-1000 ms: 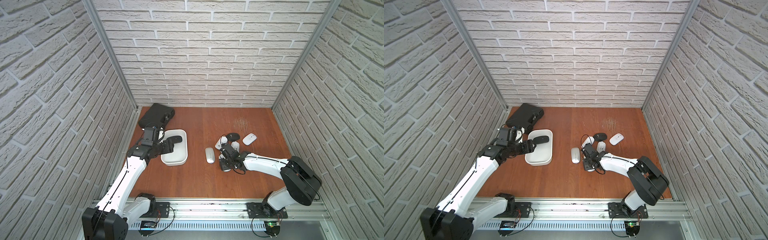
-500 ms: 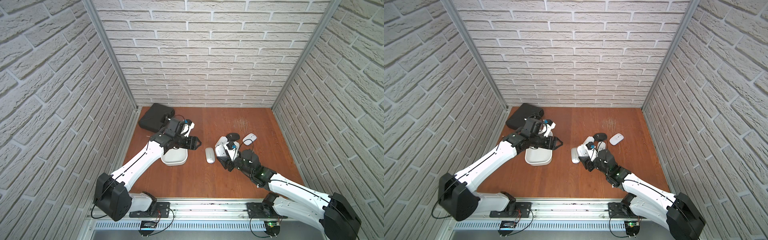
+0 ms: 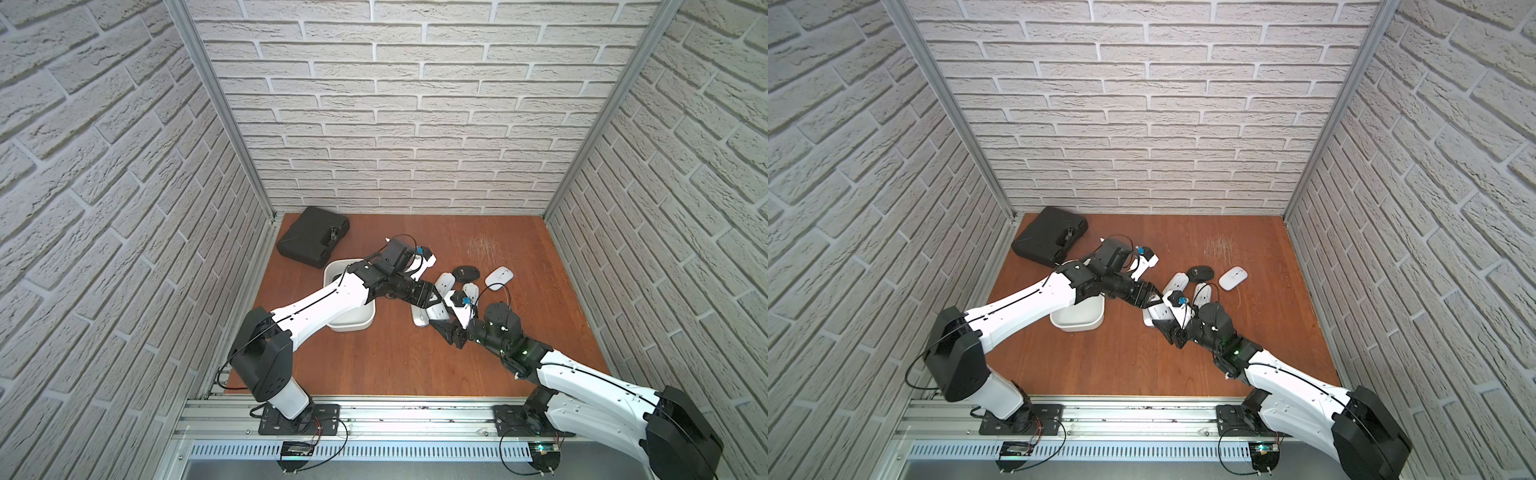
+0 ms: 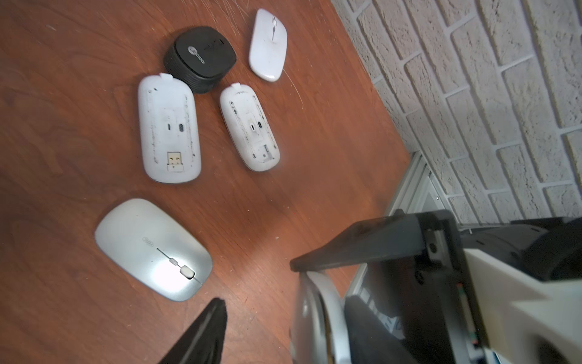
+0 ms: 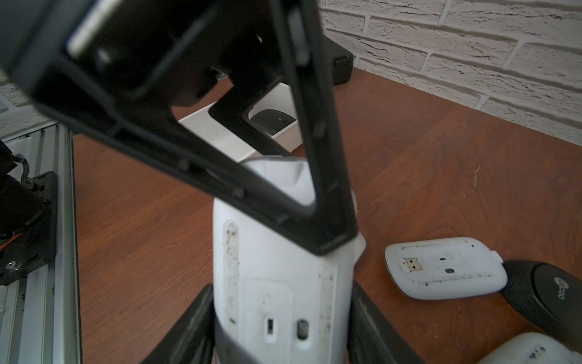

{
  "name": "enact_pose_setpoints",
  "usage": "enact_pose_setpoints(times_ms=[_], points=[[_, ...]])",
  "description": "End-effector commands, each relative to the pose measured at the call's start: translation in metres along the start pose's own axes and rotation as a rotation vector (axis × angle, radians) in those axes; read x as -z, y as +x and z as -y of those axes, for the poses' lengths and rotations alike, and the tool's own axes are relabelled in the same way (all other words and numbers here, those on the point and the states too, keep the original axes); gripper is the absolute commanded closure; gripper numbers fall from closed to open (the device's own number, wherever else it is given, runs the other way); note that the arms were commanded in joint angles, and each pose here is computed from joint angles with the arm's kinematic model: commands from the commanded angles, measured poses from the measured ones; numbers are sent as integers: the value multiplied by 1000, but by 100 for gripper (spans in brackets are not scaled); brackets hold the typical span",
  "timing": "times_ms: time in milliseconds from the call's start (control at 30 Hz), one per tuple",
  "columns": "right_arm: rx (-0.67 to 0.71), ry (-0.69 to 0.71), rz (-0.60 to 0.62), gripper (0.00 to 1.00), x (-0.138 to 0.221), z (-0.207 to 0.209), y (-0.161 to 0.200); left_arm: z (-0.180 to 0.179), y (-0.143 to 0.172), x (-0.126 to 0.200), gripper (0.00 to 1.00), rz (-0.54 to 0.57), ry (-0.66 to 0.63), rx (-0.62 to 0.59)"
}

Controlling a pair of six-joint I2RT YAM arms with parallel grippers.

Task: Put the mouse in the storage box
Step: Pick up the mouse from the center of the board.

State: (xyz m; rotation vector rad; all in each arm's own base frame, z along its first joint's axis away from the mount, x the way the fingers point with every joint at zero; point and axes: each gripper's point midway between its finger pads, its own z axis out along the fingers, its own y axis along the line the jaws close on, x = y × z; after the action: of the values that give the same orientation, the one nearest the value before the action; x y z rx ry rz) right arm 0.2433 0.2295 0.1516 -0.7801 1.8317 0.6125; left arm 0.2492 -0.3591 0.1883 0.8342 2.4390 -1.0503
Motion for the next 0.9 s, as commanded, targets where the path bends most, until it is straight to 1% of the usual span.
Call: enact_pose_setpoints(times_ms=[0,167,300,400,500,567,633,667,733,800,867], points=[[43,-26,122,56,5,-7,-32,15,-10,-2,39,19,41,-33],[44,-21,122,55,5,-6,-32,19,-5,-5,49,0,69,-20],[47,-17,120,55,5,-5,-32,21,-1,-5,52,-14,75,-19],[46,-16,117,55,5,-5,-33,20,2,-4,58,-18,76,-16],[44,-11,117,55,5,-4,-33,25,2,-5,72,-23,103,-17],[43,-11,113,54,4,-4,-33,25,0,-4,86,-18,104,-17],[42,-13,111,52,4,-4,-33,25,-1,-3,94,-15,102,-15],[42,-10,109,51,4,-4,-32,24,-2,-3,99,-13,103,-15],[38,-3,107,45,3,-2,-32,22,-4,-1,100,-6,98,-9],[30,9,102,34,3,0,-30,17,-7,2,100,11,84,2],[10,49,97,24,3,7,-28,5,-12,9,100,38,52,28]])
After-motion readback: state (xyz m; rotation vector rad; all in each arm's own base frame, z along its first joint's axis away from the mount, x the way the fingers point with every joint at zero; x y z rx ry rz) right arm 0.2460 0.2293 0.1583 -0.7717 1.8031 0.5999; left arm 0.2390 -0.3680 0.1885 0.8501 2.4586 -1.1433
